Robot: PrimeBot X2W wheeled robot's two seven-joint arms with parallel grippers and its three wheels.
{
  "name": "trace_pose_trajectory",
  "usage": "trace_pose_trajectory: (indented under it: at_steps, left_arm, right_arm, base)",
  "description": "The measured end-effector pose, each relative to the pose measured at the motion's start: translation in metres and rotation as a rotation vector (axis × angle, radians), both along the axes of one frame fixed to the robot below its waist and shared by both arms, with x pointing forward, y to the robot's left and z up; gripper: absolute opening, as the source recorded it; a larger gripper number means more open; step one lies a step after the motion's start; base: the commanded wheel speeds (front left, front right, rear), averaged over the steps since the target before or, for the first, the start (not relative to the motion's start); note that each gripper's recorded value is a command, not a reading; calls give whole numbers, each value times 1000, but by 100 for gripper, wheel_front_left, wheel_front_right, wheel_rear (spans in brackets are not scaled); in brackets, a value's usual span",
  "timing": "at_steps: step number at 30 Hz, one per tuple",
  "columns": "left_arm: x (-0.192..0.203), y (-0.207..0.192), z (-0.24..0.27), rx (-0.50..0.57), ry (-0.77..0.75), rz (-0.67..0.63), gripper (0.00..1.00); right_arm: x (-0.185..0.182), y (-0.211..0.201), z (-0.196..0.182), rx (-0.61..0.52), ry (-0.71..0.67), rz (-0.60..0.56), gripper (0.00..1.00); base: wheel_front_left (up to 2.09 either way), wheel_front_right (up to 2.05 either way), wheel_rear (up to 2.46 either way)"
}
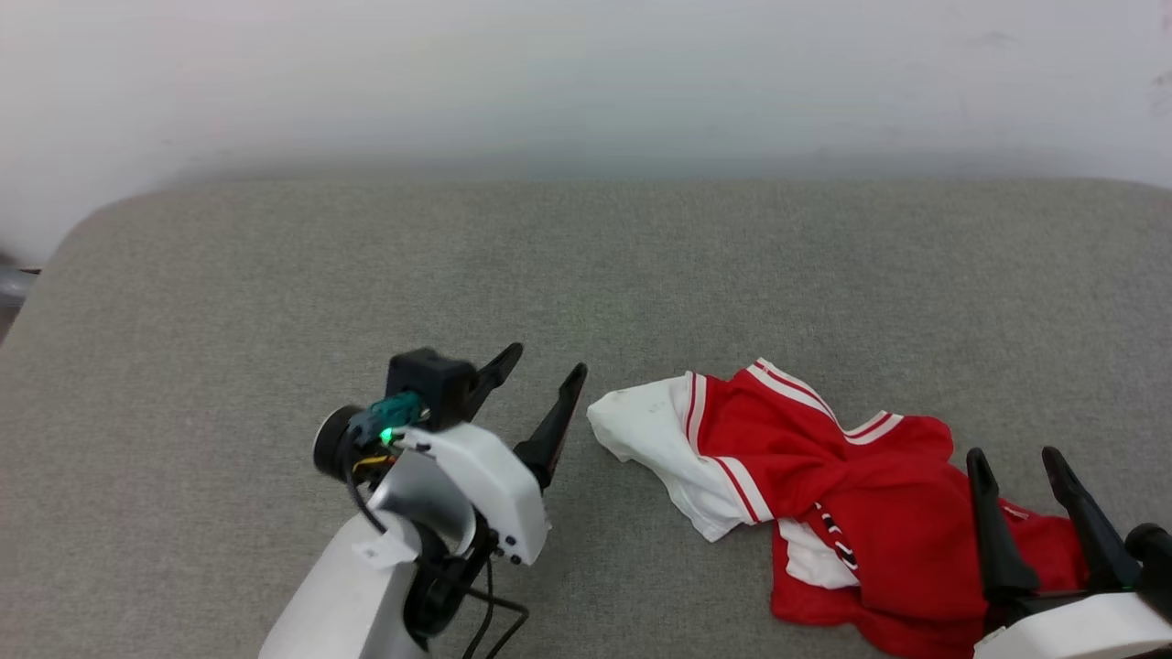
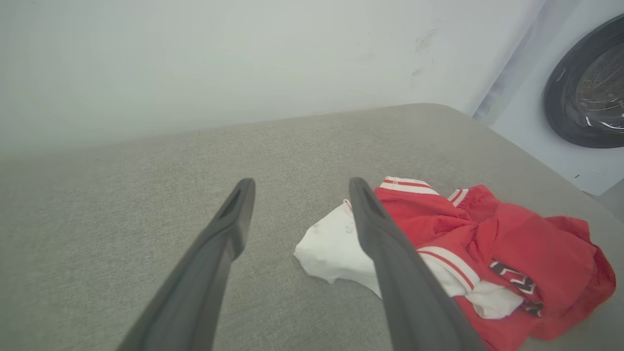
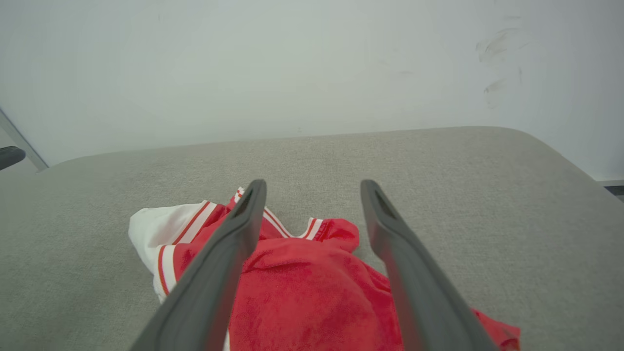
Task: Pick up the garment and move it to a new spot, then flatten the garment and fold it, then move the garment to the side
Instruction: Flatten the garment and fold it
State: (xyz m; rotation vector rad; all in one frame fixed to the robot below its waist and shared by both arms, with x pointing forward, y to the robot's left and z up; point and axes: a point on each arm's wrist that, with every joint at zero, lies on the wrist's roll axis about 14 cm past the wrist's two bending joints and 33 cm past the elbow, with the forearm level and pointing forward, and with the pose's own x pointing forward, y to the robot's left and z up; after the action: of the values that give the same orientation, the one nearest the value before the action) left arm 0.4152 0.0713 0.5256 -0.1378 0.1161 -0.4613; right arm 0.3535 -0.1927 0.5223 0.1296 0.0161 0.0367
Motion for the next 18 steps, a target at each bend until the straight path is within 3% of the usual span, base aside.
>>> trace_pose_trajectory:
  at_steps: [8, 18]
  left_arm:
    - [28, -49, -30, 77, 221, -210, 100]
    - [29, -43, -119, 301, 581, -305, 100]
  right_arm:
    - [13, -9, -16, 1, 45, -31, 100]
    - [17, -24, -38, 7, 103, -82, 100]
  base:
    - [0, 0, 0]
    - [0, 0, 0]
